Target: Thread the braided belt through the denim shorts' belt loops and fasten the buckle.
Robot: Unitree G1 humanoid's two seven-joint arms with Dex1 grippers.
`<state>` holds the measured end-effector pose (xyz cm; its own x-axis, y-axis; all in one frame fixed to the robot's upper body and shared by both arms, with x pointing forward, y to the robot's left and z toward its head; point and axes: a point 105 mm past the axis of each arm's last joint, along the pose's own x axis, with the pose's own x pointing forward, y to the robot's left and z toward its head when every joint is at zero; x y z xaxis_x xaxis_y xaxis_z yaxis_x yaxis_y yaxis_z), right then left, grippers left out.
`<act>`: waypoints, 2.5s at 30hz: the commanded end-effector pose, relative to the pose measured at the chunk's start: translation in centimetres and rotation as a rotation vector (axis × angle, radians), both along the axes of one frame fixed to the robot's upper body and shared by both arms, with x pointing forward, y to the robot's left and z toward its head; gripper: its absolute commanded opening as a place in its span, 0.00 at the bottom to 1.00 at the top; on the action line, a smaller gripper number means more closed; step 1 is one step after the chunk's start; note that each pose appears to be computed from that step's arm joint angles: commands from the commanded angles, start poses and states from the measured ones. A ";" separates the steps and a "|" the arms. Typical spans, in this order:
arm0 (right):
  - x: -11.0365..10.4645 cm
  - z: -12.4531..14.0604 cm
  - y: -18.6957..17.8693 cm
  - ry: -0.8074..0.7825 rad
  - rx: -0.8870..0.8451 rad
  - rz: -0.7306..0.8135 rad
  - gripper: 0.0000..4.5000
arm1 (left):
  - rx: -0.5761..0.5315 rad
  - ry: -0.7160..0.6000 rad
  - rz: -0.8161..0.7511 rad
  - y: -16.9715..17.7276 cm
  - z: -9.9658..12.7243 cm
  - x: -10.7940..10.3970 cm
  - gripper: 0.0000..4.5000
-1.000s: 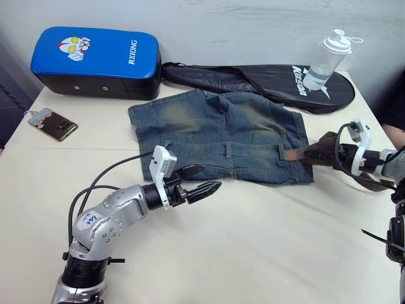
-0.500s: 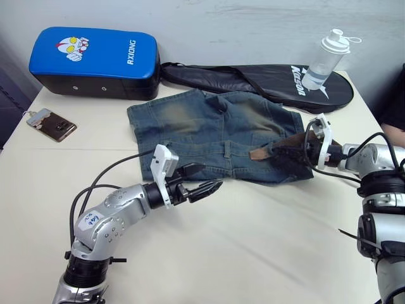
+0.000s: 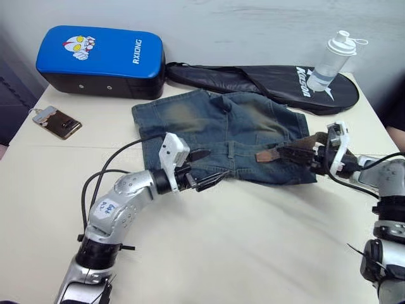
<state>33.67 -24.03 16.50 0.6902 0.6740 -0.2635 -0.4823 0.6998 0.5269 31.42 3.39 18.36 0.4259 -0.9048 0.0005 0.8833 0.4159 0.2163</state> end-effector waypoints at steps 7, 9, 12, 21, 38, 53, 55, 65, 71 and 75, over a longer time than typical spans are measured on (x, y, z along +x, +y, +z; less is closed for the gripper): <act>-3.7 3.4 1.5 -0.298 -0.208 0.123 1.00 | 0.290 -0.413 -0.108 -5.5 -0.7 2.8 1.00; -4.5 2.5 2.9 -0.331 -0.304 0.193 1.00 | 0.329 -0.481 -0.100 -6.5 -0.9 3.7 1.00; -4.9 1.6 4.3 -0.356 -0.359 0.225 1.00 | 0.384 -0.552 -0.079 -7.5 -1.3 4.9 1.00; -4.2 -0.5 4.9 -0.379 -0.505 0.141 1.00 | 0.433 -0.671 -0.056 -11.9 -1.6 5.9 1.00; -1.8 1.5 2.0 -0.451 -0.649 -0.112 1.00 | 0.595 -0.659 -0.007 -14.0 -5.0 6.8 0.88; -0.3 -2.6 2.4 -0.321 -0.735 -0.101 0.55 | 0.516 -0.638 0.087 -12.6 -2.7 8.2 0.00; 0.1 -3.3 2.0 -0.290 -0.751 -0.126 0.34 | 0.517 -0.645 0.078 -12.5 -2.4 8.2 0.00; 0.0 -6.4 2.4 -0.139 -0.769 -0.105 0.01 | 0.739 -0.785 0.008 -7.2 -0.2 8.5 0.00; 0.5 -6.6 2.5 -0.129 -0.763 -0.101 0.01 | 0.890 -0.821 0.041 -1.7 1.7 7.8 0.00; 0.8 -6.6 2.9 -0.138 -0.748 -0.089 0.01 | 0.900 -0.776 0.081 1.1 2.2 6.7 0.00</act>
<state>34.79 -20.76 12.10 0.8270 0.3139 -0.4664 -0.4398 0.8780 -0.1889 38.89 4.04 18.74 0.6396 -0.6689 -0.3788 0.3856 -0.1472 0.9109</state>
